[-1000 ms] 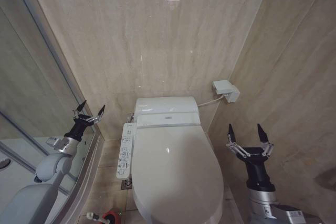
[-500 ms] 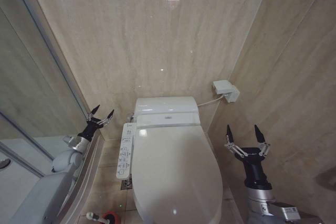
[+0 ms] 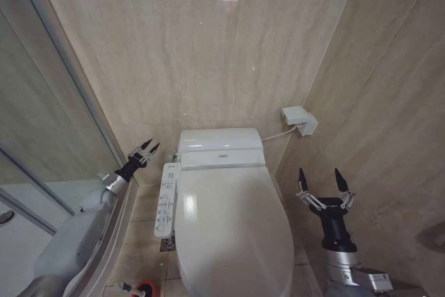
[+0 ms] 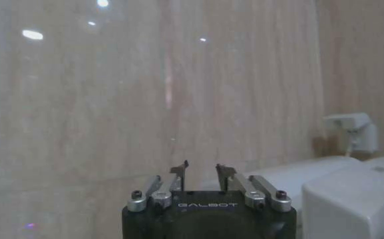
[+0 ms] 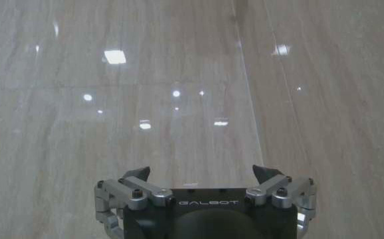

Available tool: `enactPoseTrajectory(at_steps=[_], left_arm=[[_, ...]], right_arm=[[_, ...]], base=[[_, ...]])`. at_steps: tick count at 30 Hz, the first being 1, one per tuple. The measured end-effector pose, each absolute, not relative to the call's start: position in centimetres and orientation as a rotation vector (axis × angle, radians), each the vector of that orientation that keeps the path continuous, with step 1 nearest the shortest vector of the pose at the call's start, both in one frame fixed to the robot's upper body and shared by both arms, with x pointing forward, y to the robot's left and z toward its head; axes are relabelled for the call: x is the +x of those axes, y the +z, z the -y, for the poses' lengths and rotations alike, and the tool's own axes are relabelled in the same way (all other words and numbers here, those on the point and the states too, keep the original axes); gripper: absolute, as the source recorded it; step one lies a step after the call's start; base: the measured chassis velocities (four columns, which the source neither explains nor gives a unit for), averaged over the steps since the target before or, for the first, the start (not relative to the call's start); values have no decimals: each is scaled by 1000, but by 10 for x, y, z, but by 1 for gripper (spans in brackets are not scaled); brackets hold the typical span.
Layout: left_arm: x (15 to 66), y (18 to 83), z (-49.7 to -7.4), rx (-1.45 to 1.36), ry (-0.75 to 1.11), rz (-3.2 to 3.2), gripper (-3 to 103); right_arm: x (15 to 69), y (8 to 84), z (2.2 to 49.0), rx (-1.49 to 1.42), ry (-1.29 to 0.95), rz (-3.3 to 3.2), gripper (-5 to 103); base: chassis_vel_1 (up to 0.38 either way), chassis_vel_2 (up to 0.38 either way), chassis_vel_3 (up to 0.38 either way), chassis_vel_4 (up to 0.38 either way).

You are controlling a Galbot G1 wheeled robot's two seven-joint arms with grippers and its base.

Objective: Open the toilet lid, clean the toilet bowl with a toilet brush, close the toilet lid, and flush.

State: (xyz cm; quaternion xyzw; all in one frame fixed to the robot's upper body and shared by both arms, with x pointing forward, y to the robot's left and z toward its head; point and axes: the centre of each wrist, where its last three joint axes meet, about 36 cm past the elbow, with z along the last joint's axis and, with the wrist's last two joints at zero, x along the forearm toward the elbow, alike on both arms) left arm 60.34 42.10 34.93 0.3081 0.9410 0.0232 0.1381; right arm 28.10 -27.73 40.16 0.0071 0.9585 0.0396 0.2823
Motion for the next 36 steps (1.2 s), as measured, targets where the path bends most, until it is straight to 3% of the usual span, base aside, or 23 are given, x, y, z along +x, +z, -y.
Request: enactPoseTrajectory(at_steps=[1,3,4,22,29,36], left_arm=[[609,350,-418,922,89,-2719,29],[621,350,-411,968,135,-2725,29],[623,349,-410,967,134,-2731,3],[618,337,-415,958,136,-2773,0],[616,345,-420,956,160,-2760,0],[610,349,-432,941,181,-2763,0]], right_arm=[[281,401,278,19,105,-2567,100],[281,401,280,21,103,-2567,100],[281,401,280,21,102,-2567,100],[281,392,276,-2,110,-2578,100],[282,377,277,-407,69,-2574,100],[288,356,282,-562,75,-2610,100]], base=[[0,0,0,0],[0,0,0,0],[0,0,0,0],[0,0,0,0],[0,0,0,0],[0,0,0,0]])
